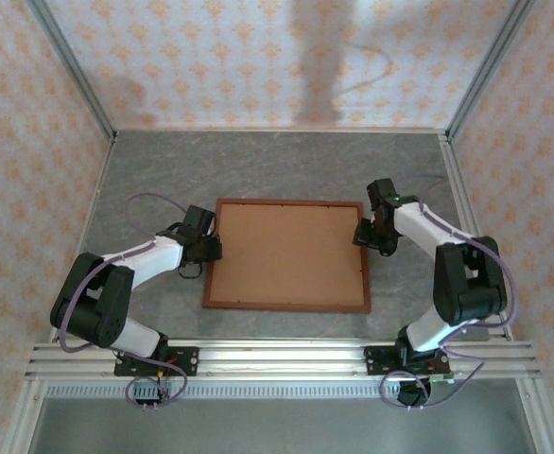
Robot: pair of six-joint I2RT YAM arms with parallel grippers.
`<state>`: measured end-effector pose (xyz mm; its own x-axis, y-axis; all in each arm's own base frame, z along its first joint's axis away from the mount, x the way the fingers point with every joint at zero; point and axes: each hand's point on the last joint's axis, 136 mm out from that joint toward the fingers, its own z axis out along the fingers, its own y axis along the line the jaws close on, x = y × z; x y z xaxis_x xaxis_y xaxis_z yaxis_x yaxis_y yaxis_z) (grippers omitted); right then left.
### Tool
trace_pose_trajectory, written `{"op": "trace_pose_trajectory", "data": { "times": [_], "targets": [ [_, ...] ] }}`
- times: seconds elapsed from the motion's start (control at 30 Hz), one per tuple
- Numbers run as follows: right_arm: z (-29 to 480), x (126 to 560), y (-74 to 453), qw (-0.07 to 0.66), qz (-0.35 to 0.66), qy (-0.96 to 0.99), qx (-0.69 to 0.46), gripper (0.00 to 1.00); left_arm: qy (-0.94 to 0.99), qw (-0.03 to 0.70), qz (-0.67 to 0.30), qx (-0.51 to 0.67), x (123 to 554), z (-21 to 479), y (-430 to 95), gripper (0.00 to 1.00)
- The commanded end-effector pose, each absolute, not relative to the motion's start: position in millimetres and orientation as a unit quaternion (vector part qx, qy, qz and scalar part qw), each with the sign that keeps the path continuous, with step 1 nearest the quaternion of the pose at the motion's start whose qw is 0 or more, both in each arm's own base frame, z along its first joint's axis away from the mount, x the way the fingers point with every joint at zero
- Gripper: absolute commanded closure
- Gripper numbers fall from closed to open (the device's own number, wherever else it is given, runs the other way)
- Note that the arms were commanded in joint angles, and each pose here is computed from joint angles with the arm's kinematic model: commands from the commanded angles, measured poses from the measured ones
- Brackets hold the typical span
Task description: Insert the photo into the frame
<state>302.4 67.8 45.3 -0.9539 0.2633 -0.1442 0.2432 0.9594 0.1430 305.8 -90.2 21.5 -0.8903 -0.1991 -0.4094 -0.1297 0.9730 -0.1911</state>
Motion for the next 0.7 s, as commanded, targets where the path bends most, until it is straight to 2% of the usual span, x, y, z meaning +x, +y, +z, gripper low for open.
{"op": "trace_pose_trajectory", "data": {
  "times": [0.0, 0.23, 0.43, 0.53, 0.67],
  "targets": [
    [44.1, 317.0, 69.9, 0.088, 0.076, 0.986, 0.120, 0.52, 0.981, 0.157, -0.084, -0.083, 275.4, 0.6, -96.9, 0.87],
    [30.7, 313.5, 72.5, 0.071, 0.082, 0.987, 0.117, 0.61, 0.980, 0.159, -0.086, -0.084, 274.6, 2.5, -97.4, 0.87],
    [23.3, 313.5, 71.6, 0.061, 0.075, 0.989, 0.112, 0.74, 0.979, 0.160, -0.089, -0.085, 274.1, 5.3, -98.1, 0.85],
    [23.7, 314.6, 65.2, 0.064, 0.056, 0.990, 0.108, 0.79, 0.978, 0.167, -0.089, -0.085, 277.2, 12.5, -98.2, 0.80],
    [25.1, 318.4, 62.5, 0.073, 0.048, 0.991, 0.106, 0.80, 0.977, 0.190, -0.062, -0.077, 290.3, 29.6, -90.6, 0.64]
  ]
}}
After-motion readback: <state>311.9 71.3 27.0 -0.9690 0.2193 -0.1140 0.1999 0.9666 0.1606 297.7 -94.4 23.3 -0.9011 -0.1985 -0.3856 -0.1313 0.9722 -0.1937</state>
